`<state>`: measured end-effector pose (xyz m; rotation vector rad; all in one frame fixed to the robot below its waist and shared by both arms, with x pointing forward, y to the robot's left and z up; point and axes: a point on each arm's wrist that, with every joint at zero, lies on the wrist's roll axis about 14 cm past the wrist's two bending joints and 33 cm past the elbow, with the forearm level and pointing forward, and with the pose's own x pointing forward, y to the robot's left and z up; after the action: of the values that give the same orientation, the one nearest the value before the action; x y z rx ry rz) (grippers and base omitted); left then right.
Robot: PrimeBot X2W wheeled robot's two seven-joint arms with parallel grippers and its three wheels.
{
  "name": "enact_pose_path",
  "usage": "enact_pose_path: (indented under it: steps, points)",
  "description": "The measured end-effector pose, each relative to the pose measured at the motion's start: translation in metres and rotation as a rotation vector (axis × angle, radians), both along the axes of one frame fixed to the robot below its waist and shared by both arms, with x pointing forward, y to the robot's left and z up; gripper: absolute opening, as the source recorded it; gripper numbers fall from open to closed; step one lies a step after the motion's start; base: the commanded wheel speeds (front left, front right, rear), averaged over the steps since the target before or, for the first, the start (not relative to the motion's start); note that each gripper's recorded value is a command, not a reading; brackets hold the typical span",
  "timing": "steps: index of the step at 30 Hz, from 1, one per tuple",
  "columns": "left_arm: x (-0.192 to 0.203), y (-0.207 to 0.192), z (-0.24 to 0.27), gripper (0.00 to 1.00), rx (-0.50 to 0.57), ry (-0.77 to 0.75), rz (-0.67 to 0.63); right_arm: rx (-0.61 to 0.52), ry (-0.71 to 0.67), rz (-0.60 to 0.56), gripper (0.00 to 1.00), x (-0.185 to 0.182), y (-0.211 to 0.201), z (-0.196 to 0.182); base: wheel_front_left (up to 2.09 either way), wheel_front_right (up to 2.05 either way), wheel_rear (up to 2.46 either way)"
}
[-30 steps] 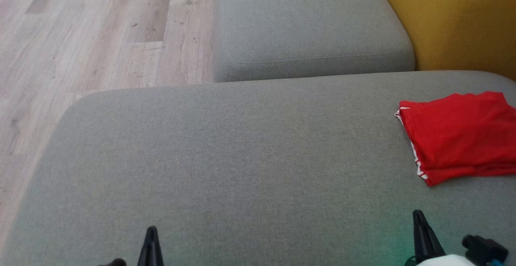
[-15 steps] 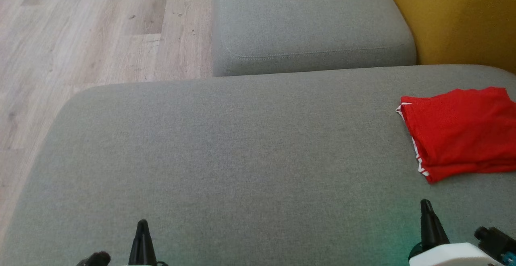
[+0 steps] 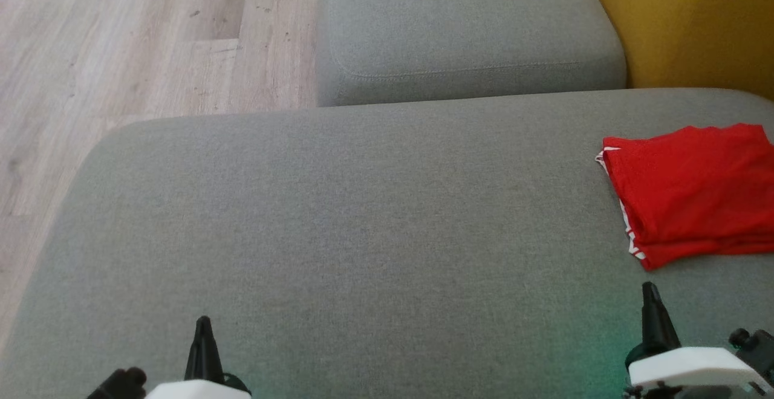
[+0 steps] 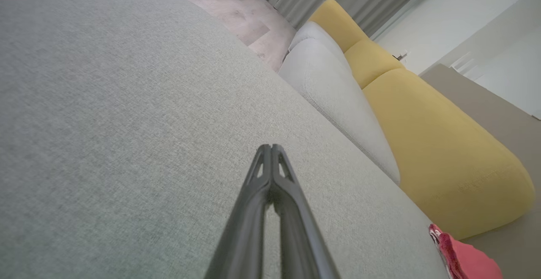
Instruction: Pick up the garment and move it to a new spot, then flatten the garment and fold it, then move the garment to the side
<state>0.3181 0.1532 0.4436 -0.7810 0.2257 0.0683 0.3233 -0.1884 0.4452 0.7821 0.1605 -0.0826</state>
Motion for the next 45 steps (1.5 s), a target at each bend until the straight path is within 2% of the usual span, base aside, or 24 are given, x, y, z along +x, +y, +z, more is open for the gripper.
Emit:
enact_pose_path:
  steps: [45]
  points:
    - [0.039,0.020,0.017,0.00,-0.555,-0.032,0.090,0.549,-0.026,-0.110,0.00,0.030,-0.014,0.012,0.00,0.00,0.00]
